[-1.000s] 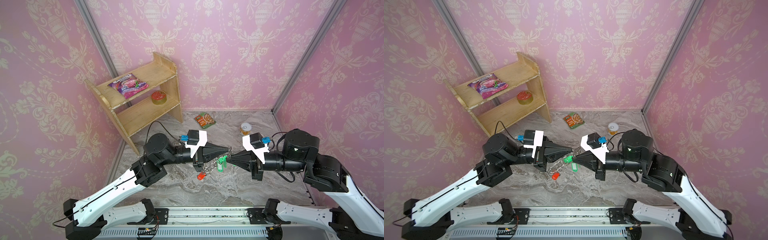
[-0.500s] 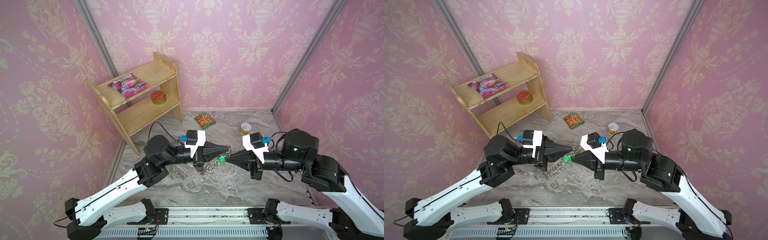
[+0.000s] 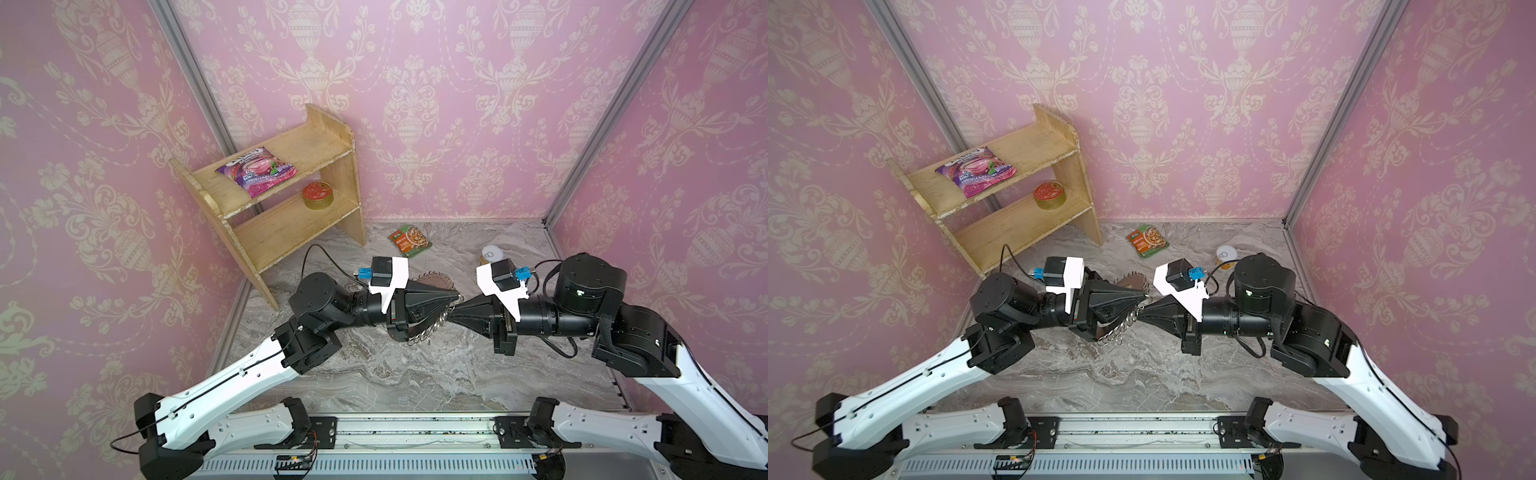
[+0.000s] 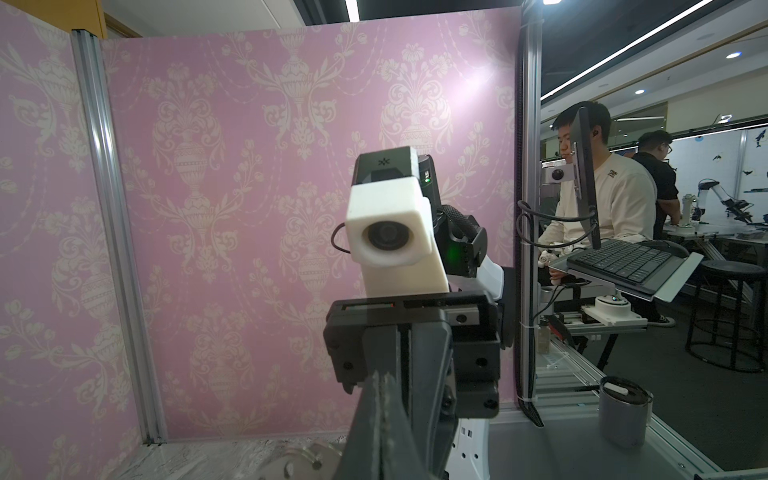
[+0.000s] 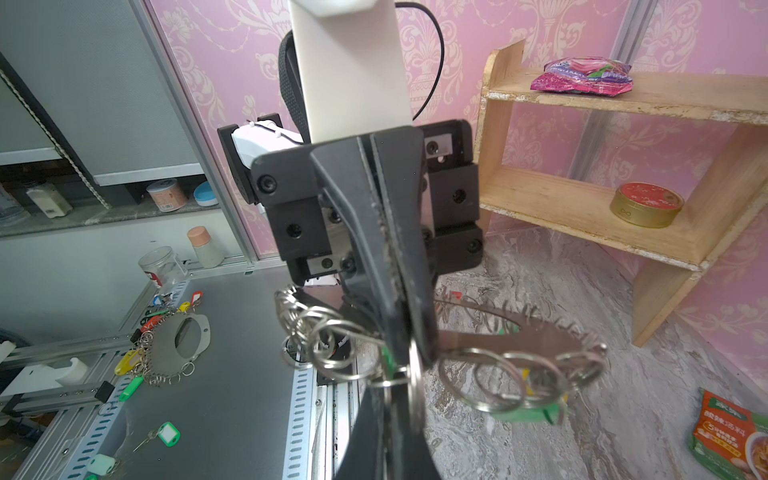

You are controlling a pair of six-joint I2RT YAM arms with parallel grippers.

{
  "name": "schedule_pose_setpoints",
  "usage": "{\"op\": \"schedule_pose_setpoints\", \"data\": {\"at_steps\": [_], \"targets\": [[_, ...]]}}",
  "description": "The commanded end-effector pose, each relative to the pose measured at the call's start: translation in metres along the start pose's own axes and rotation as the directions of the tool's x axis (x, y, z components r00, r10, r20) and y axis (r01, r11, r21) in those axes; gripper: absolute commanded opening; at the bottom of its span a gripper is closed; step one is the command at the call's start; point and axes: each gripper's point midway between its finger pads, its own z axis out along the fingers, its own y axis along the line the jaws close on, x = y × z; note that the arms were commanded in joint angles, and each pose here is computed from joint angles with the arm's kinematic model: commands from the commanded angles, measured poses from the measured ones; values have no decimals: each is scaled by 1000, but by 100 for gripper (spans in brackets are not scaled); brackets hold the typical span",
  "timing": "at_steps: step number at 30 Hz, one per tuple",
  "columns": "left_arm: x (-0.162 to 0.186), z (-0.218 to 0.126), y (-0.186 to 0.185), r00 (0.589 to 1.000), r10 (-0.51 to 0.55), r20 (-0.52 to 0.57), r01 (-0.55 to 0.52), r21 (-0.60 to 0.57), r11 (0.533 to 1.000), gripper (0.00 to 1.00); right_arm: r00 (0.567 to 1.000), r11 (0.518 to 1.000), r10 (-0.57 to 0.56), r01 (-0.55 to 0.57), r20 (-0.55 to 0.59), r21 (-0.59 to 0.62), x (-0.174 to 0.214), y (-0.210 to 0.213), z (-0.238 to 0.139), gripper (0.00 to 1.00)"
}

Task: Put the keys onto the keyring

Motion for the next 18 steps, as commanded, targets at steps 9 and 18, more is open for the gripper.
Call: {"op": "schedule_pose_setpoints", "data": {"at_steps": [9, 18], "targets": [[-11, -4, -4, 999, 34, 42, -34, 6, 999, 0, 1000, 994, -25, 26, -13, 106, 0, -5, -30, 23], [-13, -4, -6, 999, 28, 47, -28, 18, 999, 0, 997, 987, -76, 77, -6, 143, -10, -1, -51, 33]]}}
